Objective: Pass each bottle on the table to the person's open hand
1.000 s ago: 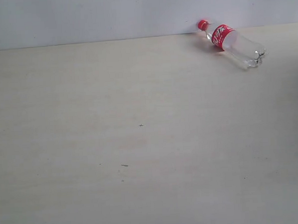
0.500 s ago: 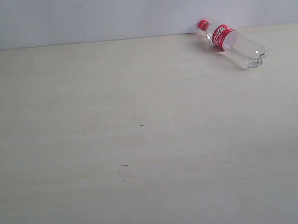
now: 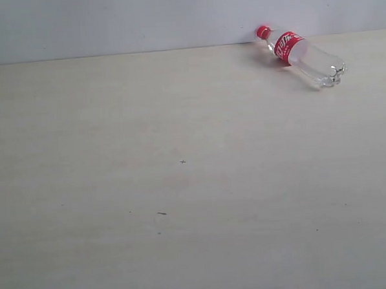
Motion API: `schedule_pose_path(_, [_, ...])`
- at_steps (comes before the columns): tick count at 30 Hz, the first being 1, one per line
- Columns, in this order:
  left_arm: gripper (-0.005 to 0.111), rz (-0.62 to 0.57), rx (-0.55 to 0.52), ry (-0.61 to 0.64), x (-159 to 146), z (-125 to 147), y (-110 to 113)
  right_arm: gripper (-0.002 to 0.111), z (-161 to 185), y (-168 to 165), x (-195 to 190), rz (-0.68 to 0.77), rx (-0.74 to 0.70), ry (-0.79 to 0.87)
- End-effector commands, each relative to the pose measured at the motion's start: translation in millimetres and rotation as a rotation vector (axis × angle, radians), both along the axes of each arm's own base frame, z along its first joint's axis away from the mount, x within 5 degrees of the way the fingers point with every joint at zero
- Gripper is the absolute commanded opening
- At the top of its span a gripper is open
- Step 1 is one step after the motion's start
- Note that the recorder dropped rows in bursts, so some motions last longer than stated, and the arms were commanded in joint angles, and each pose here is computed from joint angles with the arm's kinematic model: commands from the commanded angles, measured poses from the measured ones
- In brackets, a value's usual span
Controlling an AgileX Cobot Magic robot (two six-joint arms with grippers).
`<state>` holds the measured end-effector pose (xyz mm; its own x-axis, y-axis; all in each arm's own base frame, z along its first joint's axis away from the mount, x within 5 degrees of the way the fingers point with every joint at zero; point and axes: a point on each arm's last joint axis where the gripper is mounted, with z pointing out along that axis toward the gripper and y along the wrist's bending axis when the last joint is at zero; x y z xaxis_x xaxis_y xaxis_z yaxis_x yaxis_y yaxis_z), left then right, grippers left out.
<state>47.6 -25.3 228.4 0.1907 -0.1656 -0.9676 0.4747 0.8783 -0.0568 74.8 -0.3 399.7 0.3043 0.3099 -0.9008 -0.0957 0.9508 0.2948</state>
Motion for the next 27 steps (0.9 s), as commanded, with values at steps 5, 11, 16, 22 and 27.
schedule_pose_path(5, [0.001, 0.017, 0.105, 0.217, 3.2, -22.3, 0.1, 0.000, 77.6, 3.8, 190.3, 0.033, -0.395, 0.586])
schedule_pose_path(11, [0.001, 0.018, 0.108, 0.222, 3.2, -22.8, 0.2, 0.008, 43.9, 0.3, 309.5, 0.116, -0.543, 1.032])
schedule_pose_path(16, [0.001, 0.017, 0.106, 0.223, 3.2, -22.8, 0.2, 0.039, -10.9, 10.1, 385.4, 0.293, -0.642, 1.103])
schedule_pose_path(22, [0.001, 0.017, 0.106, 0.223, 3.2, -22.8, 0.2, 0.074, -75.3, 10.3, 430.3, 0.312, -0.678, 1.185])
schedule_pose_path(27, [0.001, 0.017, 0.106, 0.223, 3.2, -22.8, 0.2, 0.074, -126.2, 6.9, 448.1, 0.315, -0.707, 1.289])
